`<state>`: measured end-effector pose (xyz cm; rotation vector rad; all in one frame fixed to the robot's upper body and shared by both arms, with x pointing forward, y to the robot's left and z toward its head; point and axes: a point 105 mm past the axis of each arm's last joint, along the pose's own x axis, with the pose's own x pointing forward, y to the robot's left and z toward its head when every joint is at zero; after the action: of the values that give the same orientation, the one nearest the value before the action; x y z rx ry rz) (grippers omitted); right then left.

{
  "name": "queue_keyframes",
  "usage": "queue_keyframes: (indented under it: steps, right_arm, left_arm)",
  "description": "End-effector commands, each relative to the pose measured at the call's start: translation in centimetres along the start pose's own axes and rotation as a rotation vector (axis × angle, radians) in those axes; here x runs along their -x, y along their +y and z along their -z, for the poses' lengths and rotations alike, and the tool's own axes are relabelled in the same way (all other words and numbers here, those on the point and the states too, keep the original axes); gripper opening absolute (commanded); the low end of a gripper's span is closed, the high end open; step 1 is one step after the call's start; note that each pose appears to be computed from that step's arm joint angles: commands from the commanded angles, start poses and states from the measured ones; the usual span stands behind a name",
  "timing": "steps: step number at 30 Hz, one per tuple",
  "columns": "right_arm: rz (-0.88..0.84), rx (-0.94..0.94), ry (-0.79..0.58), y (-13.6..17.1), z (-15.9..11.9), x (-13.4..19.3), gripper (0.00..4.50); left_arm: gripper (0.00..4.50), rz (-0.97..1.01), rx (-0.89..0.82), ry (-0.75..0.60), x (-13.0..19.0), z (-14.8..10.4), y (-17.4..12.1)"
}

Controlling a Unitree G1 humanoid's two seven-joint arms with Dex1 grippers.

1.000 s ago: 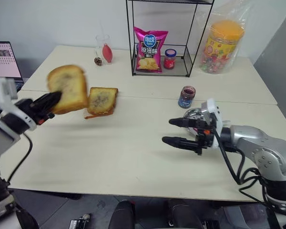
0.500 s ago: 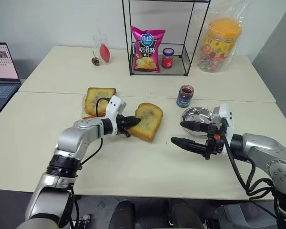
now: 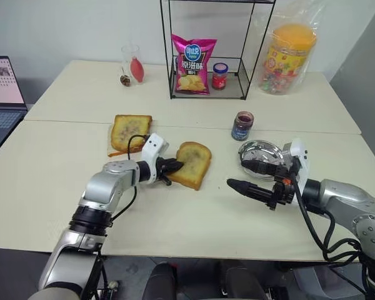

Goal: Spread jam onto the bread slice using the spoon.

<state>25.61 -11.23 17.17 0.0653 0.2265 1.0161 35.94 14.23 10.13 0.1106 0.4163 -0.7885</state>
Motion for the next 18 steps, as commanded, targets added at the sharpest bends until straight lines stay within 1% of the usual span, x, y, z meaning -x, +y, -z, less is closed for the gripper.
queue_keyframes:
  steps: [1, 2, 3, 4, 9, 12, 13, 15, 18]
  right_arm:
    - [-0.014, 0.042, -0.032, 0.6, -0.9, 0.4, 4.50]
    - [-0.013, 0.042, -0.032, 0.5, -0.9, 0.4, 4.50]
    - [-0.012, 0.041, -0.032, 0.4, -0.9, 0.4, 4.50]
    - [-0.012, 0.039, -0.032, 0.3, -0.9, 0.4, 4.50]
    - [-0.004, 0.034, -0.029, 0.0, -0.8, 0.6, 4.50]
    - [0.054, 0.021, -0.033, -1.1, -0.6, 1.4, 4.50]
    - [0.077, 0.017, -0.034, -1.5, -0.4, 1.7, 4.50]
    - [0.126, 0.003, -0.038, -2.3, -0.2, 2.5, 4.50]
    - [0.185, -0.022, -0.051, -3.2, 0.1, 3.5, 4.50]
  left_arm:
    - [1.60, -0.001, -0.004, 0.000, 1.4, -0.2, -0.5]
    - [1.85, -0.005, -0.004, 0.002, 1.5, -0.1, -0.6]
    - [1.94, -0.008, 0.001, 0.005, 1.8, 0.0, -0.7]
    - [2.27, -0.018, 0.012, 0.007, 2.0, 0.1, -0.8]
    - [3.11, -0.037, 0.032, 0.017, 2.8, 0.4, -1.1]
    - [3.80, -0.083, 0.009, 0.014, 3.5, 0.2, -0.6]
    - [3.94, -0.102, -0.006, 0.020, 3.8, 0.2, -0.3]
    - [4.45, -0.121, -0.041, 0.016, 4.4, -0.1, 0.3]
    - [4.49, -0.122, -0.059, -0.001, 5.2, -0.7, 0.5]
